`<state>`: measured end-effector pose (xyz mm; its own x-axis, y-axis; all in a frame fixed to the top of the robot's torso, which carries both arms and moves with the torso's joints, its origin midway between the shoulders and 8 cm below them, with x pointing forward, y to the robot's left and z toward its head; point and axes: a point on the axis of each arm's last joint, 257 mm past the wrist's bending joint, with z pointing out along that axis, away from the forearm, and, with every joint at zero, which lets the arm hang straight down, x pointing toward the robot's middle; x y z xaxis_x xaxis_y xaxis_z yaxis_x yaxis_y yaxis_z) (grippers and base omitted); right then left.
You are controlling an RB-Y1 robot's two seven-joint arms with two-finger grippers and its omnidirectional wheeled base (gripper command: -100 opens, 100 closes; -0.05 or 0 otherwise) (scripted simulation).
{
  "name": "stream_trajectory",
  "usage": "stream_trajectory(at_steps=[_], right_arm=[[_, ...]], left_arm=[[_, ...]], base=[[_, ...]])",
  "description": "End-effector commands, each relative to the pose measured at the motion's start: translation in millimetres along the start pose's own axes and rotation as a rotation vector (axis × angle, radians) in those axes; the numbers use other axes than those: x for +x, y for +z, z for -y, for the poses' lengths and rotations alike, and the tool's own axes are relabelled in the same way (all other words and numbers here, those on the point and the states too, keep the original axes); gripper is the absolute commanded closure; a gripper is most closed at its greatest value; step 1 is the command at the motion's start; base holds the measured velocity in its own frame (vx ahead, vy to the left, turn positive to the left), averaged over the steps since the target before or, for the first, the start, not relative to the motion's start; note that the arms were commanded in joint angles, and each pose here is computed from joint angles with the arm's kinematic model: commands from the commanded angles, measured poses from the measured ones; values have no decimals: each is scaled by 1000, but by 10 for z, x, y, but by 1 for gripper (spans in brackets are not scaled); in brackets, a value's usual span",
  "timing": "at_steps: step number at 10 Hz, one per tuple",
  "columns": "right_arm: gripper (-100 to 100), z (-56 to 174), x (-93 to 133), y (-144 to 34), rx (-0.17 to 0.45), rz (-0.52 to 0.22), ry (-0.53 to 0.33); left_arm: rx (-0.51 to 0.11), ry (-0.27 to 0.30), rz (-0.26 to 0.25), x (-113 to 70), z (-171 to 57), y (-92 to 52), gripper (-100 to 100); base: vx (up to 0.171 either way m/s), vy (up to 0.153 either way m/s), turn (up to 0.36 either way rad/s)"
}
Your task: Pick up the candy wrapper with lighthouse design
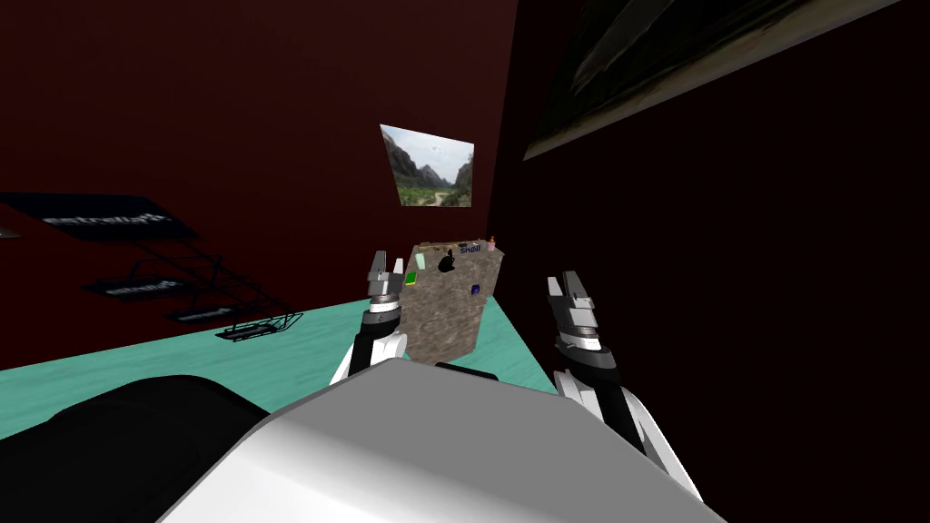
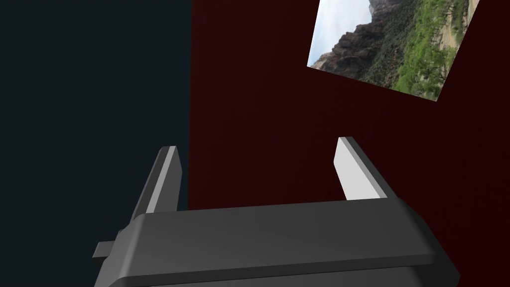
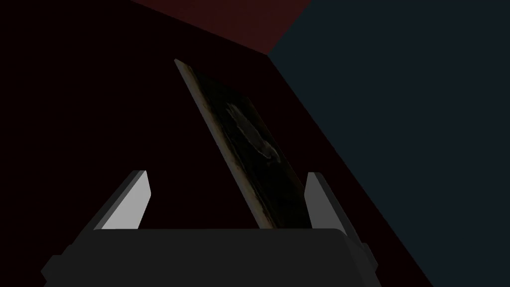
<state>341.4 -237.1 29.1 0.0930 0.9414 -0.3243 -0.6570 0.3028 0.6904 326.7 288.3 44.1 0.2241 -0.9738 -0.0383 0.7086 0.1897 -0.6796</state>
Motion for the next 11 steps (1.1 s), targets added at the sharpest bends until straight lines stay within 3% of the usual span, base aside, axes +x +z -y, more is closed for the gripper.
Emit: stream_trajectory(at_steps=[1,3,11], right_arm=[[-100,32,111,-66,0,-65,-43],[-100,55,213,-124,-2,-129,-78],[-100,55,216,-125,-2,-132,-79]], left_arm=[[0,0,0,0,0,0,0],[0,0,0,0,0,1,0],[0,0,0,0,0,1,0]], base=[[111,49,-206],[-9,3,-18],[-3,4,-12]])
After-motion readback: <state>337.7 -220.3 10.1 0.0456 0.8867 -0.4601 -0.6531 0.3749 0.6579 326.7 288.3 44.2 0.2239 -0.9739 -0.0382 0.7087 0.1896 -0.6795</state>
